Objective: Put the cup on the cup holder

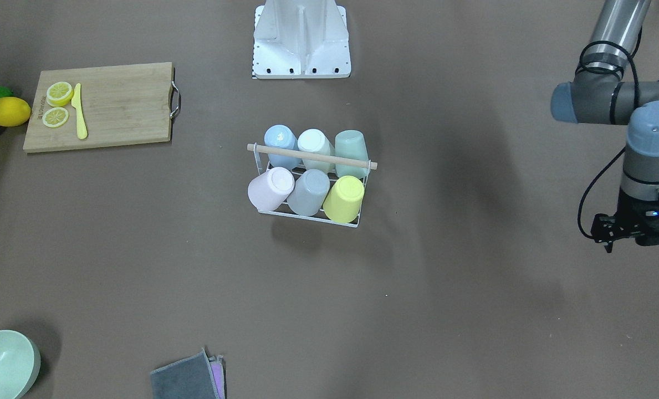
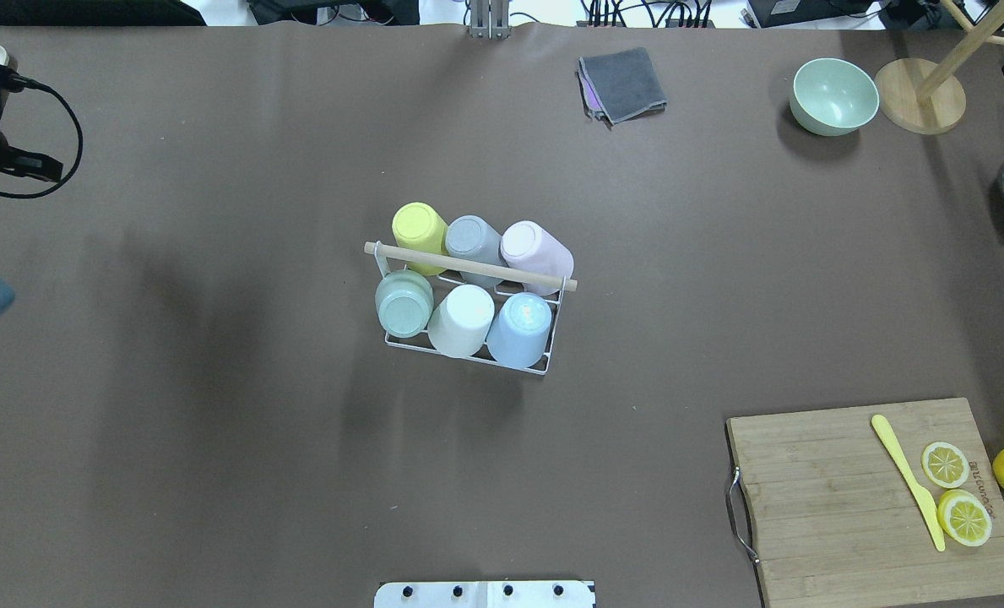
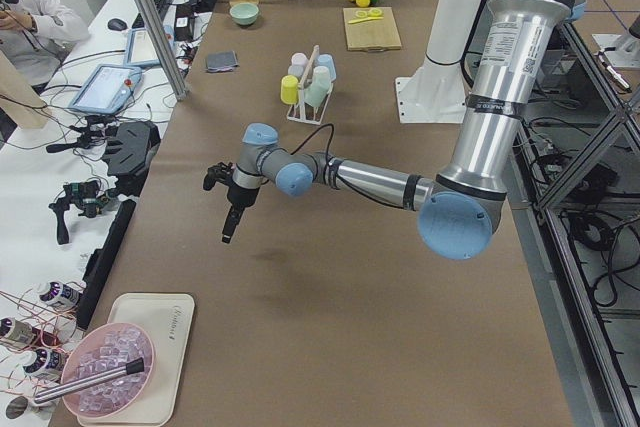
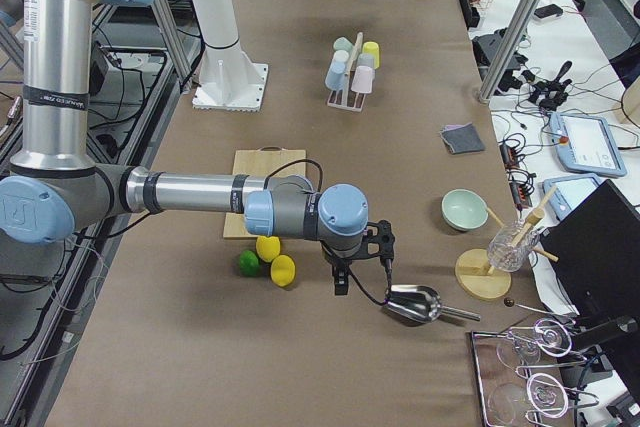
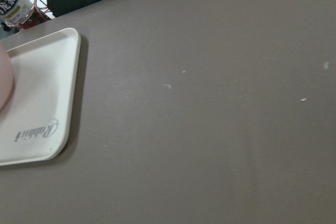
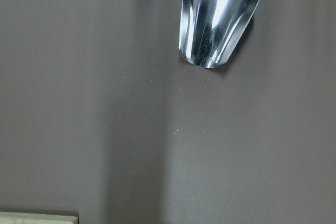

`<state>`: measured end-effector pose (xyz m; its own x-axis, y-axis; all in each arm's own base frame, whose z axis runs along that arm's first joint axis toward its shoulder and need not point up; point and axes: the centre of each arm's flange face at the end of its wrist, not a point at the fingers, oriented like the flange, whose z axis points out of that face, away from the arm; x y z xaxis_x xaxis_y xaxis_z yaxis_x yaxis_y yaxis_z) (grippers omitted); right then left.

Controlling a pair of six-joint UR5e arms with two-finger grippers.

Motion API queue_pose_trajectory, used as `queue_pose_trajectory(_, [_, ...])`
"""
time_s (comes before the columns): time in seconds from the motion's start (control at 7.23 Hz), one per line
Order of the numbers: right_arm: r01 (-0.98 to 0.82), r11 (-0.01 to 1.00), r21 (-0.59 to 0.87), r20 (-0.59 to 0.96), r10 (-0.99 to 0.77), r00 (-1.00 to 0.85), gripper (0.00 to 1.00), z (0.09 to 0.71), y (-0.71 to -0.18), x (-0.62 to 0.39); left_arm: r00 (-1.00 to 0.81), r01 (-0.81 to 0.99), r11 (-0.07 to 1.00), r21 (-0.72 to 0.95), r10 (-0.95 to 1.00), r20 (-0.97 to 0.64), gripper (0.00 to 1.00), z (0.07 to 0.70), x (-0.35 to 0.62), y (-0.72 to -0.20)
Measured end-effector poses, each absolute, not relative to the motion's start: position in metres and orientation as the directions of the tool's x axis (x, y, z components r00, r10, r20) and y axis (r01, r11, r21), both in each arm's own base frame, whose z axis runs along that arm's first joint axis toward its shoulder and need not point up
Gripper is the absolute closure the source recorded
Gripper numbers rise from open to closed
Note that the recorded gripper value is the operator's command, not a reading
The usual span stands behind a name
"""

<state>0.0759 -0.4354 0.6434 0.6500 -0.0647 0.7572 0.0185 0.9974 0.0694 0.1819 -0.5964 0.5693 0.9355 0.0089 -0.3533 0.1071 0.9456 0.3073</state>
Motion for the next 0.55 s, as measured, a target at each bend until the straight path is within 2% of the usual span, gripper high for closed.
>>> queue_pose_trajectory(0.55, [0.010,0.997,0.070,0.750,-0.059,0.659,0.00,0.640,-0.437,0.080,0.890,0.072,0.996,0.051,-0.041,-0.454,0.02,0.632,0.103,-0.551])
